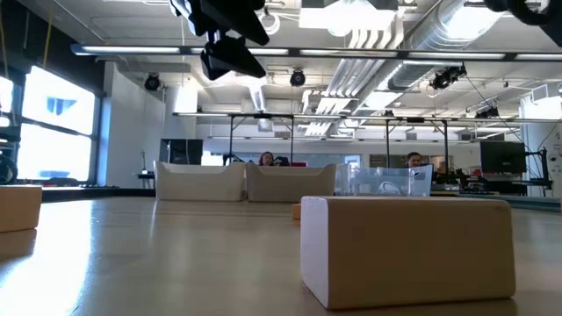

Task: Sort & place blocks by color
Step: Put the brown block into the transparent bin

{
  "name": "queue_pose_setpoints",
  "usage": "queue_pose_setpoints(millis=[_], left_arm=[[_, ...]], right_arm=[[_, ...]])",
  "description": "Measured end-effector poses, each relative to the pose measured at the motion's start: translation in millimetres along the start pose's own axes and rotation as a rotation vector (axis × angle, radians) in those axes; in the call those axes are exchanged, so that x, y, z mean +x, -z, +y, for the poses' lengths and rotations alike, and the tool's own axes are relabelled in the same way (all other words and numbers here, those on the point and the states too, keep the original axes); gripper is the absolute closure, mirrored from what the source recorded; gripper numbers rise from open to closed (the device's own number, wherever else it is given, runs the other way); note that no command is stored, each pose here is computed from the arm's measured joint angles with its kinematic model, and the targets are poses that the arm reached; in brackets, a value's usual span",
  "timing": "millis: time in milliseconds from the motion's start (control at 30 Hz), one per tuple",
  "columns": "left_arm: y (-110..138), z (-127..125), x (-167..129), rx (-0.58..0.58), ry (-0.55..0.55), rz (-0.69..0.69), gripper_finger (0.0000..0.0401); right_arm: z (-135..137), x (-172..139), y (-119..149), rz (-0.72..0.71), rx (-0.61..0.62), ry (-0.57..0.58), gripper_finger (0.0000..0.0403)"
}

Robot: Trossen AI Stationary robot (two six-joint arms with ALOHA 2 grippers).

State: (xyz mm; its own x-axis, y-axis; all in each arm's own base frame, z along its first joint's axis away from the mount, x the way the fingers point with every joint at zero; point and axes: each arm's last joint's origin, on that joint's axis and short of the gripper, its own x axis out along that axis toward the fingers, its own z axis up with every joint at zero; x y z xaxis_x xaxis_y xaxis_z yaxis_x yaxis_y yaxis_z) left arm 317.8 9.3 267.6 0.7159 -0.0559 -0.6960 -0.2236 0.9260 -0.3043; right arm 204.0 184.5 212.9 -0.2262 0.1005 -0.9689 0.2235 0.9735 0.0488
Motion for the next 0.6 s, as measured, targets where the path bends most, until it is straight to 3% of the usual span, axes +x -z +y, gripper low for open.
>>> queue_pose_setpoints(millis=[600], left_arm=[[10.3, -23.0, 1.5, -0.035, 0.025, 0.023, 0.0162]], right_arm=[[-1.9, 42.4, -6.4, -0.103, -0.018, -0.07, 0.0153]])
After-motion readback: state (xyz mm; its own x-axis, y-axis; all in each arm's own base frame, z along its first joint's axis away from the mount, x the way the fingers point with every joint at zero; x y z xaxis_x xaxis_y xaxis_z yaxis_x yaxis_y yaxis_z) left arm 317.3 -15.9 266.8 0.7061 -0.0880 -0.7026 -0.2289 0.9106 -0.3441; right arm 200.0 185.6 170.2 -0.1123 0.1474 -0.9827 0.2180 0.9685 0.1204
